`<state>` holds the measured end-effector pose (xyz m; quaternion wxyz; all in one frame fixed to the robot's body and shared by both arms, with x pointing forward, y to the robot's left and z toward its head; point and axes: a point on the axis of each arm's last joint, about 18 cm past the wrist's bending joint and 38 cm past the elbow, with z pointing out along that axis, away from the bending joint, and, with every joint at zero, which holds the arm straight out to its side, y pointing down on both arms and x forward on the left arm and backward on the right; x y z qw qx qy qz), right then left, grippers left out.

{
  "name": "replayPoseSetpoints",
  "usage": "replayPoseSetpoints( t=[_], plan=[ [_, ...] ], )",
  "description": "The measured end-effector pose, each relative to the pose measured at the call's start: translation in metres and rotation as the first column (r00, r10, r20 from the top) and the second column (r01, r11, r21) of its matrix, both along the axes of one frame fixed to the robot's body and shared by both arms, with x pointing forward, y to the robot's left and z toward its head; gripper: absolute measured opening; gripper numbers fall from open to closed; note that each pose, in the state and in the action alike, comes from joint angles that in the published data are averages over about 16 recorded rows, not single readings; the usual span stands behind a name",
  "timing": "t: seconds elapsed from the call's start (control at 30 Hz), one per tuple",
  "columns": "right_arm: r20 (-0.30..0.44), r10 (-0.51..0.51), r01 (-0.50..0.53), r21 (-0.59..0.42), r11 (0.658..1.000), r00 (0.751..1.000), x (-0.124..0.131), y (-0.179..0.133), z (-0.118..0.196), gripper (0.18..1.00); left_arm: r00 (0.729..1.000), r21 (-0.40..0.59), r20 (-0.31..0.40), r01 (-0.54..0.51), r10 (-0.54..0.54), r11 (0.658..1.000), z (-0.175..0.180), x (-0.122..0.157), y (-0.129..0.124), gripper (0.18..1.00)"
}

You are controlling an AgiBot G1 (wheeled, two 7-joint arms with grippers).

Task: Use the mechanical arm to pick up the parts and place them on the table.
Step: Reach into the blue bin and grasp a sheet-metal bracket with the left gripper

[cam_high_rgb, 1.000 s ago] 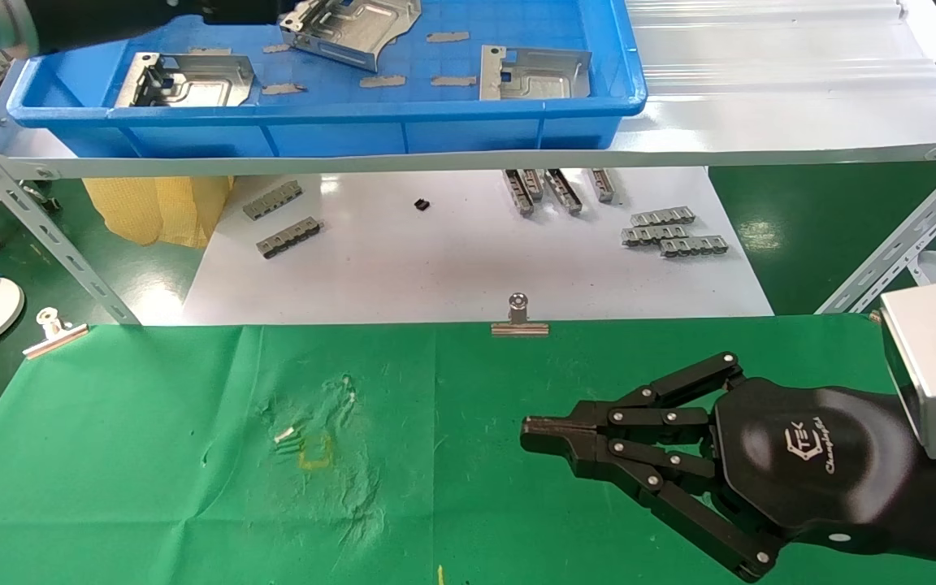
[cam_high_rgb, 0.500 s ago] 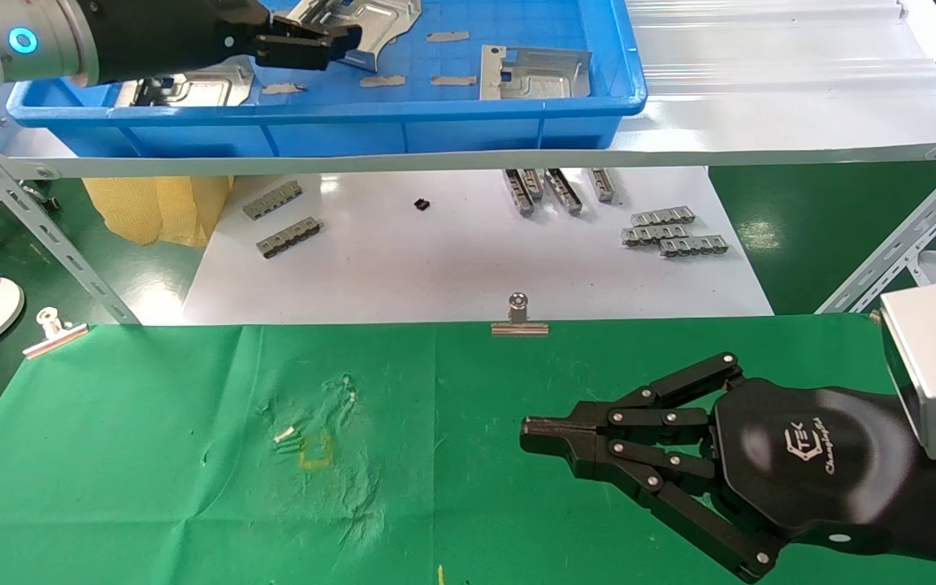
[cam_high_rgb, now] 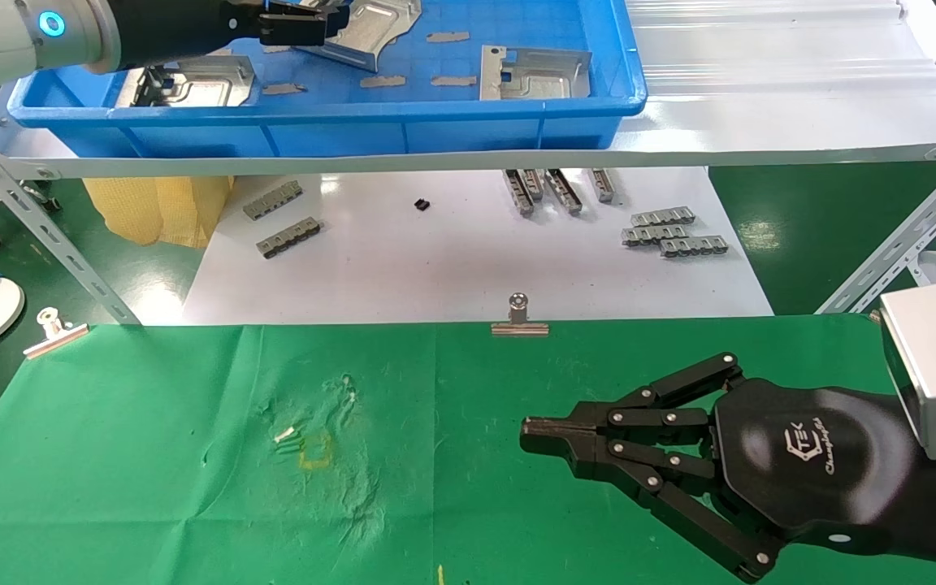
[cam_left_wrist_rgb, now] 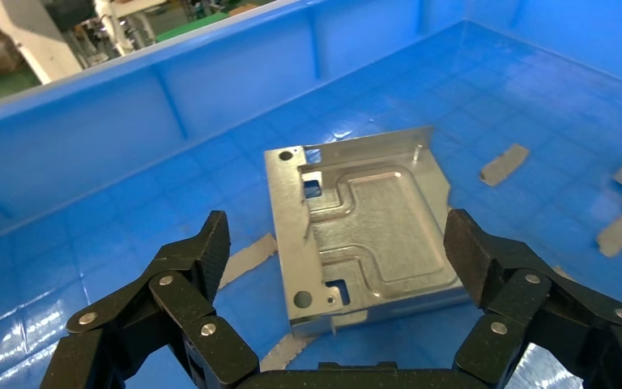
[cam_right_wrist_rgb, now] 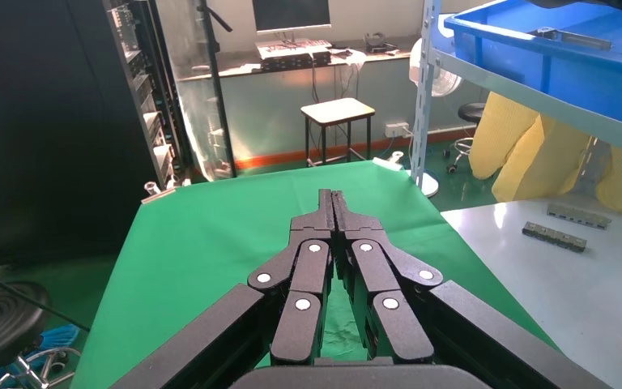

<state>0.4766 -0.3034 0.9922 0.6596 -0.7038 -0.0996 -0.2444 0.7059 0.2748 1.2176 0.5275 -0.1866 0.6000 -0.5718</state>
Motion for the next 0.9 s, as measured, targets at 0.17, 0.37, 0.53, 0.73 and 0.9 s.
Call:
replayPoseSetpoints(
  t=[0.17,0.37,0.53,0.73,0.9],
  plan=[
    [0.000,0.000,0.000,0.000,1.000,1.000,0.000,0.000,0.000,0.191,1.000,-0.037,-0.016,-0.013,0.012,0.999,0.000,0.004,-0.003,0.950],
    [0.000,0.000,0.000,0.000,1.000,1.000,0.000,0.000,0.000,0.191,0.999,-0.061,-0.032,-0.027,0.025,0.998,-0.001,0.008,-0.005,0.885],
    [0.000,0.000,0.000,0.000,1.000,1.000,0.000,0.000,0.000,0.191,0.998,-0.063,-0.043,-0.037,0.034,0.997,-0.002,0.010,-0.007,0.798],
    [0.000,0.000,0.000,0.000,1.000,1.000,0.000,0.000,0.000,0.191,0.998,-0.050,-0.053,-0.048,0.045,0.998,-0.003,0.012,-0.009,0.673],
    [0.000,0.000,0.000,0.000,1.000,1.000,0.000,0.000,0.000,0.191,0.997,-0.036,-0.057,-0.059,0.057,0.998,-0.004,0.013,-0.010,0.545]
  ],
)
